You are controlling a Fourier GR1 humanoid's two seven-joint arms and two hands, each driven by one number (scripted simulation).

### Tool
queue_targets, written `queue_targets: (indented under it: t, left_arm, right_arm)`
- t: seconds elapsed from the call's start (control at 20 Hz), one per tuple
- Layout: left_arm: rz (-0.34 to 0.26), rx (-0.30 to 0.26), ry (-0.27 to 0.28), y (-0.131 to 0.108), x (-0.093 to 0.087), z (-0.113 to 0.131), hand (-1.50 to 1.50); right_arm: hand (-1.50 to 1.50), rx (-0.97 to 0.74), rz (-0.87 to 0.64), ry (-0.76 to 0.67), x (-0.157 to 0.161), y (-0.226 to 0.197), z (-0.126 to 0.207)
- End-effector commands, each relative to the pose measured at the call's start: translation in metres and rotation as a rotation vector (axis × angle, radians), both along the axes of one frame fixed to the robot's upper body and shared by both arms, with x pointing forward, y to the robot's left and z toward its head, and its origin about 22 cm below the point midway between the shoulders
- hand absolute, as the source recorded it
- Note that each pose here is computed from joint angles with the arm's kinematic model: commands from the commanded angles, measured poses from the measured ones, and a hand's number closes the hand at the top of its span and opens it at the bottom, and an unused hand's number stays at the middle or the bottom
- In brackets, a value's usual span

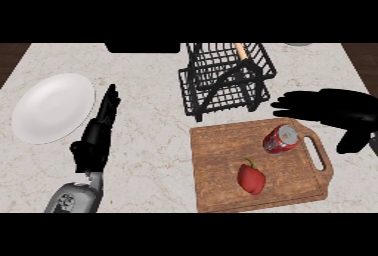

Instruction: Pick the can from the cutting board and place it in the tiered basket

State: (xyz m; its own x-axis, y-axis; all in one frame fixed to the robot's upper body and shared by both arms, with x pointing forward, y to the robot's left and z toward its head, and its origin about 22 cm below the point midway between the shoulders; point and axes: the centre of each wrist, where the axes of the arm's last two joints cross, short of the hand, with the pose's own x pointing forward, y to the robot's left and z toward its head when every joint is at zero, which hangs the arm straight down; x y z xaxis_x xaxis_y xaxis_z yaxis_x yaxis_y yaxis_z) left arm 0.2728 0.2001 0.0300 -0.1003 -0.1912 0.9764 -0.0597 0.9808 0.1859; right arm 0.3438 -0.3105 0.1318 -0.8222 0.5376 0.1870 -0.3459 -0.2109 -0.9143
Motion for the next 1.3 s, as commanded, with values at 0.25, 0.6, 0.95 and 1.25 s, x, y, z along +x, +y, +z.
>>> queue_targets:
  t: [0.25,0.6,0.95,1.25]
  left_arm:
    - [-0.006,-0.007,0.006,-0.003,0.008,0.013,0.0]
    - [-0.003,0.007,0.009,-0.014,0.008,0.004,0.0]
    - [-0.006,0.008,0.012,0.004,0.007,0.01,0.0]
    - [0.014,-0.014,0.011,0.016,-0.002,-0.001,0.0]
  right_arm:
    - [-1.5,-0.039,0.033,0.106,0.004,0.019,-0.017]
    - [-1.5,-0.028,0.046,0.121,-0.001,0.022,-0.042]
    - [-1.5,-0.027,0.039,0.129,0.01,0.028,-0.044]
    - [-1.5,0.006,0.035,0.153,0.002,0.041,-0.066]
